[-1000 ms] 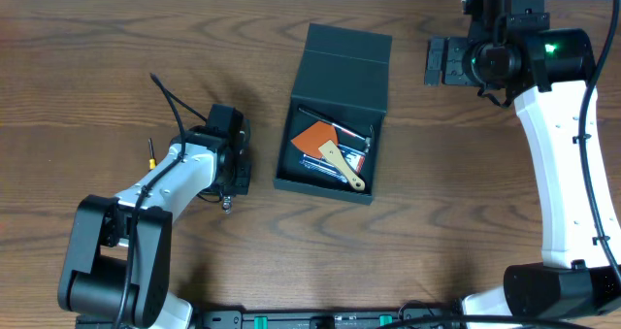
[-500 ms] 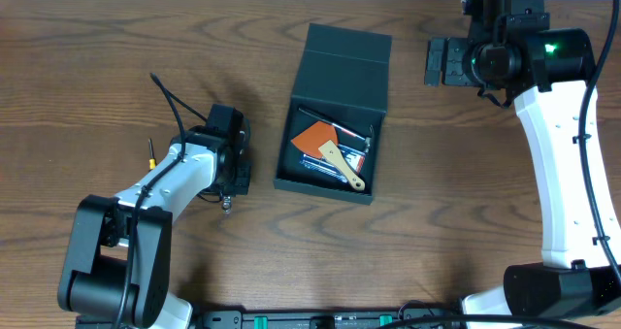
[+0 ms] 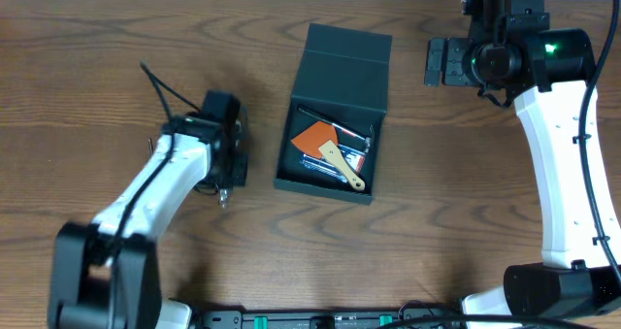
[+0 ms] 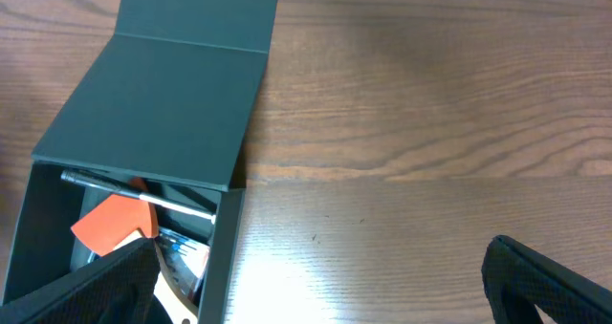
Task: Pack container
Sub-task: 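Carry the wrench right and lower it into the black box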
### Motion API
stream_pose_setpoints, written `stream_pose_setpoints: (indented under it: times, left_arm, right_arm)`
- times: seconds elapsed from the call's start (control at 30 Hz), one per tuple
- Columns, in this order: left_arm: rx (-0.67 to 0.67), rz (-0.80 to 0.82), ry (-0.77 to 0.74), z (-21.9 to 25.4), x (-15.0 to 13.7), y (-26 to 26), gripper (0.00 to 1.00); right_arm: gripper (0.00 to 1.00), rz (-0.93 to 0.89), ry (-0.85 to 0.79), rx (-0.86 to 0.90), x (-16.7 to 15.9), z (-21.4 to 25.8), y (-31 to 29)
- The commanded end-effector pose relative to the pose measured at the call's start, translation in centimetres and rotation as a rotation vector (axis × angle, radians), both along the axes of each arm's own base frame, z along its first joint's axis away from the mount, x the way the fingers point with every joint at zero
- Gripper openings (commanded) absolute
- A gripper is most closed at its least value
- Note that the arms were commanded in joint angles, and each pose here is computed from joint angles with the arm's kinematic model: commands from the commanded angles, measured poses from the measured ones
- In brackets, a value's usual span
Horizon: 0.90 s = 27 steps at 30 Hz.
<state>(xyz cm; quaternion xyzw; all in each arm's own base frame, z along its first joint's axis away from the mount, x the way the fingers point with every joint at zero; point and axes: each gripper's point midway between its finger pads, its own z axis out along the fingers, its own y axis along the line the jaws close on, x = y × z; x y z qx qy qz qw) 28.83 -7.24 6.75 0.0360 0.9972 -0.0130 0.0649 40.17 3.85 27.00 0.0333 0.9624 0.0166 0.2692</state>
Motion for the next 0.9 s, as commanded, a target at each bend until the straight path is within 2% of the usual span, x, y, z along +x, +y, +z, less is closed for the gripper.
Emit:
stream_pose_setpoints:
  times: [0.0,0.1,0.23,0.5,0.63,0.7,0.87]
  left_arm:
    - [-0.040,-0.003,-0.129,4.8,1.6,-0.6,0.05]
    - [-0.046,-0.075,-0.201,7.8,1.8,-1.2,0.05]
    - [-0.047,-0.254,-0.305,11.2,1.8,-3.4,0.06]
    - [0.037,-0.937,-0.464,13.3,-0.3,-11.1,0.06]
    - [0.079,-1.196,-0.533,13.7,-1.3,-14.1,0.06]
    - [0.087,-1.259,-0.564,13.8,-1.3,-15.3,0.06]
    - [0.080,-1.277,-0.587,12.9,-0.2,-17.2,0.06]
  right_arm:
    - [0.99,-0.002,0.011,-0.017,0.0,-0.4,-0.5]
    - [0.99,-0.002,0.012,-0.017,0.0,-0.4,-0.5]
    - [0.99,-0.002,0.012,-0.017,0.0,-0.4,-0.5]
    - [0.99,-0.002,0.012,-0.017,0.0,-0.4,-0.5]
    - [0.99,-0.013,0.019,-0.034,-0.2,-0.5,-0.9]
    - [0.99,-0.042,0.021,-0.061,-0.2,-0.5,-1.8]
    - [0.99,-0.085,0.021,-0.066,-0.1,-0.5,-3.4]
